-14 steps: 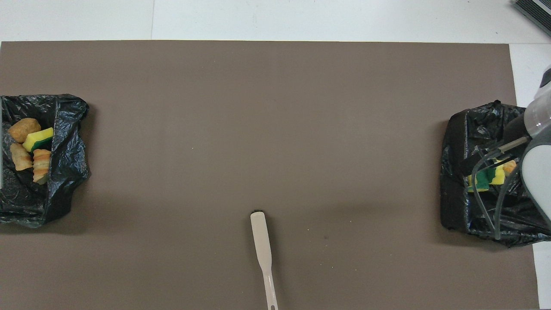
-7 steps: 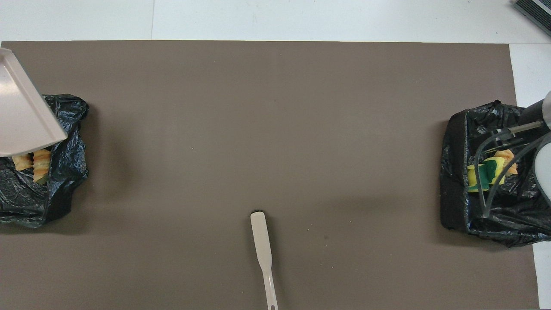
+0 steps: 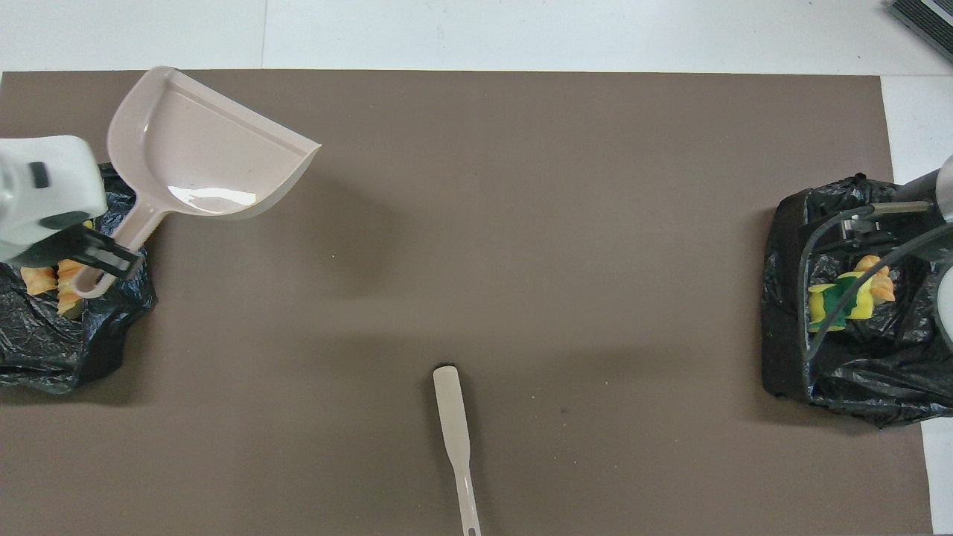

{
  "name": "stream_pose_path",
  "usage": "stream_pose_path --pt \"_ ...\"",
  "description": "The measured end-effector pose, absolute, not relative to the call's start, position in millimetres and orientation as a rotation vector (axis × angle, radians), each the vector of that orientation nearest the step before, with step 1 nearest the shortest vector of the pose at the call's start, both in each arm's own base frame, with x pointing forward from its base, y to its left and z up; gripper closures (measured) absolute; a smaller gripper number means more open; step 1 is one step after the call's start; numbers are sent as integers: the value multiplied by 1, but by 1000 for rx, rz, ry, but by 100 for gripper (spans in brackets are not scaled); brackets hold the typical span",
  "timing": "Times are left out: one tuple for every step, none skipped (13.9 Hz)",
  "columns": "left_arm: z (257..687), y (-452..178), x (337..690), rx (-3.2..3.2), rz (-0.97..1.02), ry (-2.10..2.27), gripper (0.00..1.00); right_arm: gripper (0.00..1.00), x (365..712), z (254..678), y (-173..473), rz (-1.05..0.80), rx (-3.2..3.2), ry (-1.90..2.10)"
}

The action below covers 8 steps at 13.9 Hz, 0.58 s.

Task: Sweep and dump trash in bin
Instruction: 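Lift the emptied dustpan with the left gripper and set it mid-table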

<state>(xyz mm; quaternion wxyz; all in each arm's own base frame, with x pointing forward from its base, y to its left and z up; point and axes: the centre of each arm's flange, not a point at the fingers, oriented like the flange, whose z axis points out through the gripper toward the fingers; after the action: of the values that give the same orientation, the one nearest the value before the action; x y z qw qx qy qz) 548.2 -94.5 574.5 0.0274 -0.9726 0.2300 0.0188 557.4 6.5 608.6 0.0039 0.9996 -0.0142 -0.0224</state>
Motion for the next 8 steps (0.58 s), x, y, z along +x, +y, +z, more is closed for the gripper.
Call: stream_pose_path --pt "569 -125 543 -3028 53 641 68 0 554 607 8 -66 3135 -54" --pt "563 -155 537 -3045 37 578 68 0 551 604 9 -63 3136 -53" --pt "558 -183 530 -3060 15 521 68 0 547 602 11 -65 3135 -50" --pt "551 -210 524 -3074 -2 472 68 0 544 600 12 -67 3134 -47" --pt "540 -237 518 -3087 -14 422 68 0 541 600 13 -67 3134 -45" --pt "527 -263 513 -3102 -26 372 68 0 540 600 13 -67 3133 -45" --pt "511 -289 510 -3115 -29 326 68 0 539 601 13 -66 3133 -42" --pt "495 -309 509 -3128 -32 285 68 0 539 601 14 -66 3133 -32"
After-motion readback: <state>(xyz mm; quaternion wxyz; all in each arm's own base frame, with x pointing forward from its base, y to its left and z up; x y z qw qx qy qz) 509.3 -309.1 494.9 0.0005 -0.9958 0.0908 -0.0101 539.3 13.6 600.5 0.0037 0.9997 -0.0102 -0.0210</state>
